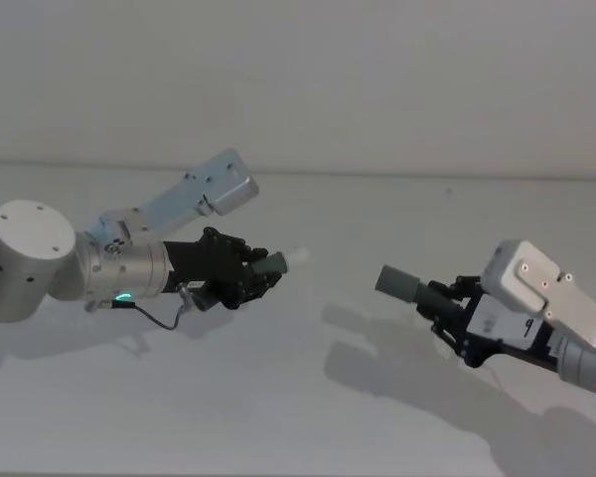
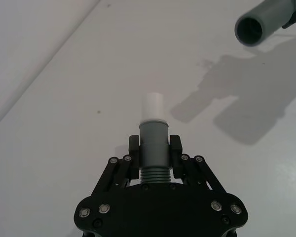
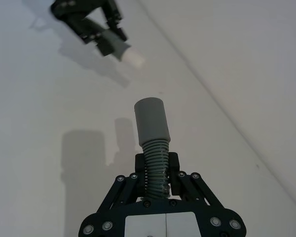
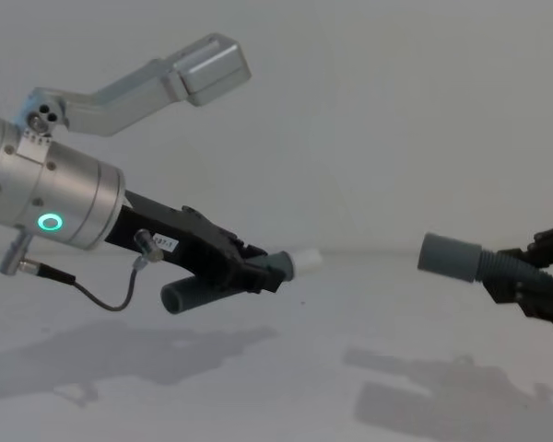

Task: Use both hands to pick up one end of the pipe from the table, align the ends, and insert them.

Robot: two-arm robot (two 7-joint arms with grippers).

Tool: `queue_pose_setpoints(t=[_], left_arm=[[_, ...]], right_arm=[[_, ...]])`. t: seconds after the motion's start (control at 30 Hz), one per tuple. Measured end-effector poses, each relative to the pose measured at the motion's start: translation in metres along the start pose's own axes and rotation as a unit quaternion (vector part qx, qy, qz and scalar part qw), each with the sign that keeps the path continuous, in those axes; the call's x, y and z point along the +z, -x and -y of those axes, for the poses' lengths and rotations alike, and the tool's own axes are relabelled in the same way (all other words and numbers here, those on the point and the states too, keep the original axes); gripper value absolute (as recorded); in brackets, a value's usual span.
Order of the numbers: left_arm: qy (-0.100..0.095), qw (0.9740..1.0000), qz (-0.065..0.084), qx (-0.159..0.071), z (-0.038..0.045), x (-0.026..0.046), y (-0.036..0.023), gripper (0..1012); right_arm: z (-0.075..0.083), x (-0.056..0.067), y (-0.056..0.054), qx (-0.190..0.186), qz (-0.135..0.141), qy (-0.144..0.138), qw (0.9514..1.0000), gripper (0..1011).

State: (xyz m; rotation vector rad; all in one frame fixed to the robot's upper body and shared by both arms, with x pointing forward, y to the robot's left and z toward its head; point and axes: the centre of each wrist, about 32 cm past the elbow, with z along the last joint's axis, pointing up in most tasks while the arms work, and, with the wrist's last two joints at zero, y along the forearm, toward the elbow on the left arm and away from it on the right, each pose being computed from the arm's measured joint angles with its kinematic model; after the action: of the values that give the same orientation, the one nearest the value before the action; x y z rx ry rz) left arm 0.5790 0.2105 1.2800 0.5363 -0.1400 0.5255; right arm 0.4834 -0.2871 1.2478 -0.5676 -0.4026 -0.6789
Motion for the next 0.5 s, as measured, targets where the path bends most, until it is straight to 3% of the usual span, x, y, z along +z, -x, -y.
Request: queue_pose_setpoints(t=[0.17,0.5], left_arm=[[-0.002,0.9998,0.018,-0.013,-0.0057,0.0021,-0.0007,341],[-0.007,0.9978,0.055,-0.037,-0.0145,0.0093,0.0000,341]], right_arm=[[0.004,-0.003,-0.003,0.032,0.036,-0.002,0.9988,266],[0.010,-0.004,-0.005,0.080,0.066,0.006,0.9946,265]])
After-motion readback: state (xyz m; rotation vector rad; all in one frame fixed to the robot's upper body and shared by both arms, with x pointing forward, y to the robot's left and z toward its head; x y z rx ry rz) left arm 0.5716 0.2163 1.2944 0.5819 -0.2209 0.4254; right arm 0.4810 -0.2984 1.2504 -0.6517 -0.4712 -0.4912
